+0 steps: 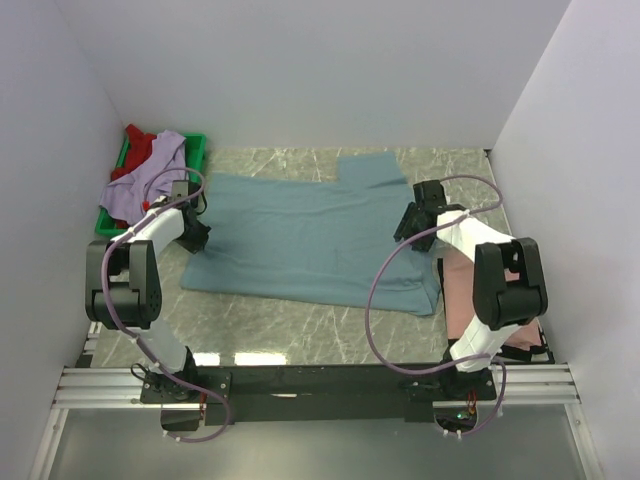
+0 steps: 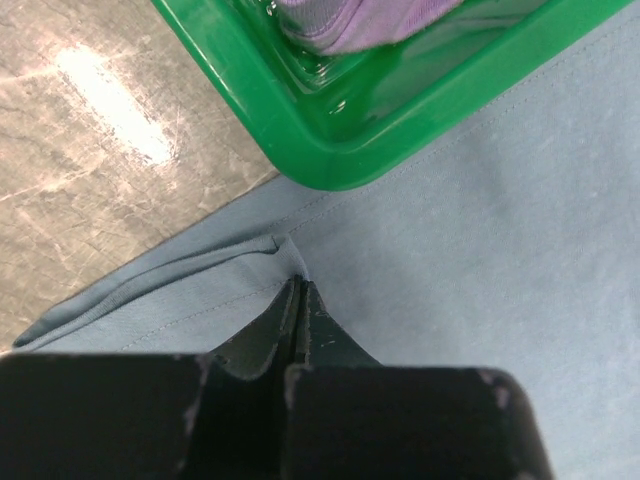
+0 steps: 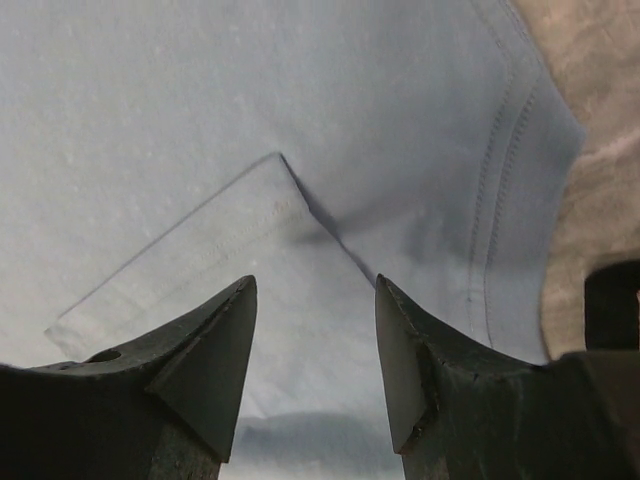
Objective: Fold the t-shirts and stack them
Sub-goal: Fold the tshirt
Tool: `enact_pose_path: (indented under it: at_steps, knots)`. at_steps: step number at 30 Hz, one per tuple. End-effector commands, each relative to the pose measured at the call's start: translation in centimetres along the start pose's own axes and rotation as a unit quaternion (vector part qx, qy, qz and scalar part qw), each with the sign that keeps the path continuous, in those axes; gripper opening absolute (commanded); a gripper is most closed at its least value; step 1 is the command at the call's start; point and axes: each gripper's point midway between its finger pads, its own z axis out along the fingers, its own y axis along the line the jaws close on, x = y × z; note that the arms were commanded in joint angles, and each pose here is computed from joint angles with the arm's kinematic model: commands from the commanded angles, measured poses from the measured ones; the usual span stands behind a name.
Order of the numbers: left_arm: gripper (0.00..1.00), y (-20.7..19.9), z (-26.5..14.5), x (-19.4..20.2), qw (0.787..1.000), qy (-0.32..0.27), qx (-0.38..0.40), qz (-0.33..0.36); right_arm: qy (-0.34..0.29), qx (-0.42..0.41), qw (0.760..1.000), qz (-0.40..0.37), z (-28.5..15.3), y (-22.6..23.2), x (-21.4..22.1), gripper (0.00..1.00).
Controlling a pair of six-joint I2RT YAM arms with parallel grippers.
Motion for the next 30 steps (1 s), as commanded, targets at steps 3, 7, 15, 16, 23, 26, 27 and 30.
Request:
enact_pose_path:
  at_steps: [3,7,15,16,23,26,27,30]
  knots:
    - [0.01,-1.2,-1.1,-0.9,0.999,-0.011,0.028,-0.010,-0.038,-0.004,0.999,-0.006,0.7,1.4,-2.9,0.57]
    - [0.01,-1.4,-1.2,-1.0,0.999,-0.012,0.032,-0.010,-0.041,-0.010,0.999,-0.004,1.3,2.1,-3.6,0.52]
    - [0.01,-1.5,-1.0,-0.9,0.999,-0.010,0.033,-0.009,-0.034,-0.004,0.999,-0.005,2.6,2.2,-3.5,0.46]
    - [0.01,-1.5,-1.0,-0.8,0.999,-0.009,0.032,-0.009,-0.033,-0.005,0.999,-0.006,2.6,2.2,-3.4,0.44]
    - [0.01,-1.5,-0.8,-0.7,0.999,-0.007,0.033,-0.010,-0.026,-0.007,1.000,-0.007,3.2,2.5,-3.3,0.41]
    - [0.01,-1.4,-0.7,-0.7,0.999,-0.007,0.032,-0.010,-0.027,-0.014,1.000,-0.007,3.0,2.8,-3.4,0.34]
    - [0.01,-1.5,-0.7,-0.7,0.999,-0.007,0.033,-0.010,-0.028,-0.017,0.999,-0.007,2.9,3.0,-3.5,0.25]
    - [0.01,-1.5,-0.7,-0.7,0.999,-0.007,0.032,-0.010,-0.032,-0.025,0.999,-0.006,2.2,3.4,-3.8,0.10]
